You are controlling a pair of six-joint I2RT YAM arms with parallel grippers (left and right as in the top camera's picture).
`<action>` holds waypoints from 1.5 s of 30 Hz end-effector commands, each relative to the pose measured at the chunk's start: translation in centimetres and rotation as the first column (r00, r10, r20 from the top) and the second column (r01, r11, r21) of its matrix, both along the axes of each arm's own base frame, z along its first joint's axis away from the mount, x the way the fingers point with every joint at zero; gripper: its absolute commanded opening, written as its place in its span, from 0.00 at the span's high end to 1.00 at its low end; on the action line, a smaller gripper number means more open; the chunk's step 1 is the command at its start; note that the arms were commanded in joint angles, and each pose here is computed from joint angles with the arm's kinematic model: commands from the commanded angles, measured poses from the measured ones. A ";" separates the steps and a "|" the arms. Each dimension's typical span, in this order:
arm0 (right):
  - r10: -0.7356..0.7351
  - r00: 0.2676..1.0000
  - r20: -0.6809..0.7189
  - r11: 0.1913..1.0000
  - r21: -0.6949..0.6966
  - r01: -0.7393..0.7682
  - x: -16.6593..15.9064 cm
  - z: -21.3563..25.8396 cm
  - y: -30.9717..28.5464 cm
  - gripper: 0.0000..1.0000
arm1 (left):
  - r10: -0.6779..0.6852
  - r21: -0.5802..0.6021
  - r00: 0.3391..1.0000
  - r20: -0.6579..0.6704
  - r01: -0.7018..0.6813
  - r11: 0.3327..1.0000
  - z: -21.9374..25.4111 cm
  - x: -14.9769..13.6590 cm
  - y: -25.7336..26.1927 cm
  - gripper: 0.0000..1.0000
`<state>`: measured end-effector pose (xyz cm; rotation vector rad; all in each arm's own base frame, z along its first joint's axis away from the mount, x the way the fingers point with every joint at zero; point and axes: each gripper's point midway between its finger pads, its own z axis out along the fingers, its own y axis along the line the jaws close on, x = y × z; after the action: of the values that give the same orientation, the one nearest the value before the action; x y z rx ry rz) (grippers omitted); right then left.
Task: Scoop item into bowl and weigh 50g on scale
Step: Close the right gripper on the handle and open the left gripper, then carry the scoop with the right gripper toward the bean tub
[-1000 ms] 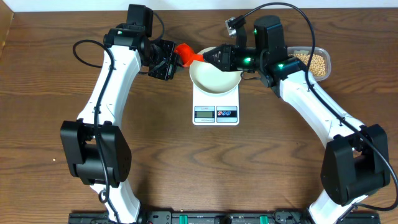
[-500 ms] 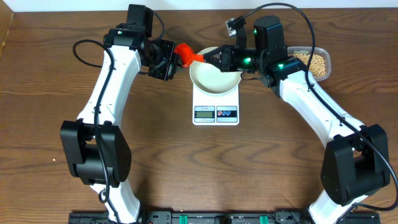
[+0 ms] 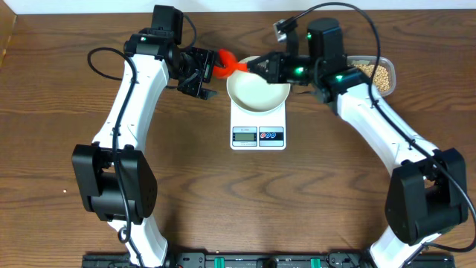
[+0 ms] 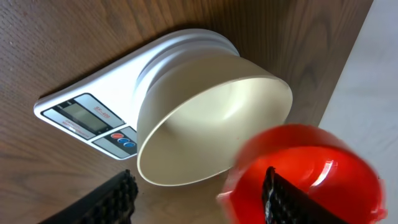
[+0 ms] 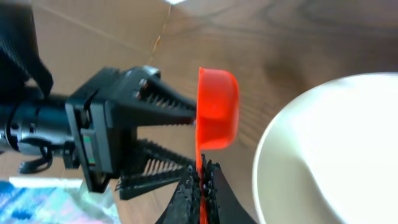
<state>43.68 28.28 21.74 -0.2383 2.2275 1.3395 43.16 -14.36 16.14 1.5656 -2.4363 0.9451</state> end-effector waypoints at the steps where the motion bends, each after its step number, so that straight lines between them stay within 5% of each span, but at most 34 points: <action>1: -0.104 0.994 0.027 0.994 0.019 0.103 2.8 1.5 -4.0 0.99 | -0.056 0.062 0.993 0.102 0.050 0.997 1.5 0.7 0.7 0.33; 9: -0.309 0.949 0.065 0.951 0.019 0.308 5.2 4.6 -13.8 0.99 | -0.417 0.304 0.818 0.397 0.312 0.900 2.8 3.5 1.8 0.28; 15: -0.450 0.885 0.118 0.886 -0.061 0.459 2.2 8.2 -22.0 0.99 | -0.540 0.410 0.699 0.469 0.369 0.834 4.1 4.1 1.9 0.16; 30: -0.630 0.774 0.056 0.763 -0.139 0.631 -6.1 10.3 -32.2 0.99 | -0.538 0.435 0.674 0.507 0.339 0.834 4.8 5.2 2.0 0.12; 45: -0.693 0.721 0.021 0.705 -0.189 0.683 -5.0 7.2 -36.6 0.99 | -0.524 0.569 0.704 0.479 0.205 0.796 4.8 7.2 4.9 0.13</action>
<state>38.28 -6.84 29.79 0.5261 2.1340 0.7476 49.72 -10.57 18.58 0.7776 -3.4054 0.9516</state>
